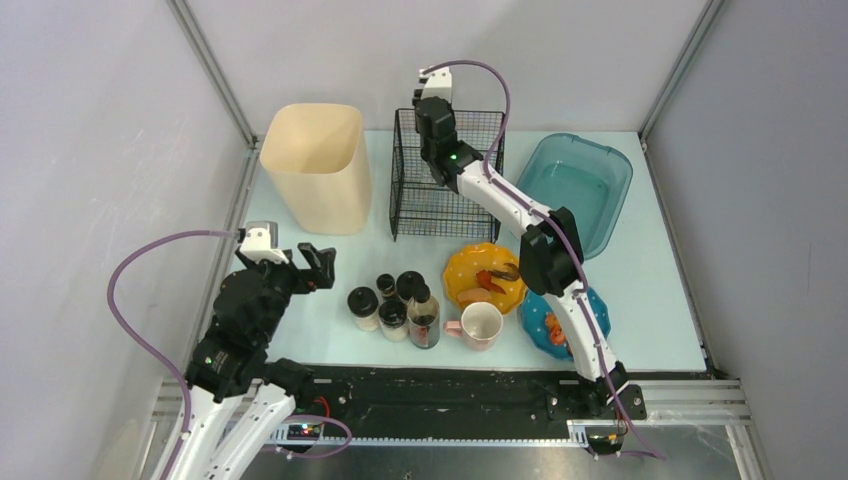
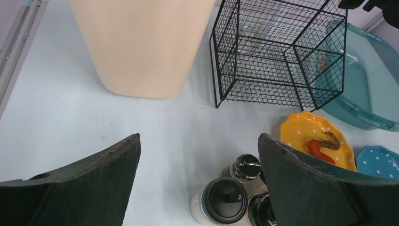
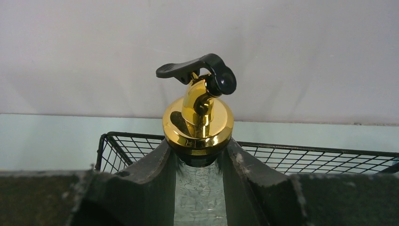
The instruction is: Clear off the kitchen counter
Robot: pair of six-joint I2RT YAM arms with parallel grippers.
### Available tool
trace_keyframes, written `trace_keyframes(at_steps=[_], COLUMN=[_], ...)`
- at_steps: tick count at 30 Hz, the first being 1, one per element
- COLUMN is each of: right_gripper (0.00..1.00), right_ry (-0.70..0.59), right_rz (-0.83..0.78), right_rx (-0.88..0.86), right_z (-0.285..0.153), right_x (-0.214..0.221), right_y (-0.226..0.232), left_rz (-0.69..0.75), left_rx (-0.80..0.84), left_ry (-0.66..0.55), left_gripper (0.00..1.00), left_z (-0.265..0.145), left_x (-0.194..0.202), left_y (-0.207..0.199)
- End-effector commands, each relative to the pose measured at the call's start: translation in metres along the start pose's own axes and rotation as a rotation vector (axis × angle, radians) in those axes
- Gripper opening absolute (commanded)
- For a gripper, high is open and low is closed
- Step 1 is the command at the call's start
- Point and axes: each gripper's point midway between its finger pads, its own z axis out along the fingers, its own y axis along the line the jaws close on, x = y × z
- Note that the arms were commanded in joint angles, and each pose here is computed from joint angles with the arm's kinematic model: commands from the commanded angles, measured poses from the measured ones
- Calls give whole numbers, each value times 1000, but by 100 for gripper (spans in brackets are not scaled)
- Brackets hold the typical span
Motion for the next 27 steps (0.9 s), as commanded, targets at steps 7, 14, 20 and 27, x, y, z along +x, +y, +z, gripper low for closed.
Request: trace_keyframes(at_steps=[7, 14, 20, 27], right_gripper=[16, 58, 74, 84], right_ry=[-89, -115, -157, -222], right_rz=[106, 98, 76, 94], right_rx=[24, 20, 52, 42], right_z=[-1, -11, -27, -65], right_x=[-35, -45, -62, -102], right_y=[-7, -7, -20, -44], left_rz=[-23, -23, -25, -31], left_rx=[8, 3, 4, -7], left_ry=[-33, -24, -14, -21], left_gripper=[98, 98, 98, 98], left_z=[2, 4, 6, 5], left_x=[-10, -8, -7, -8], left_y=[-2, -1, -2, 1])
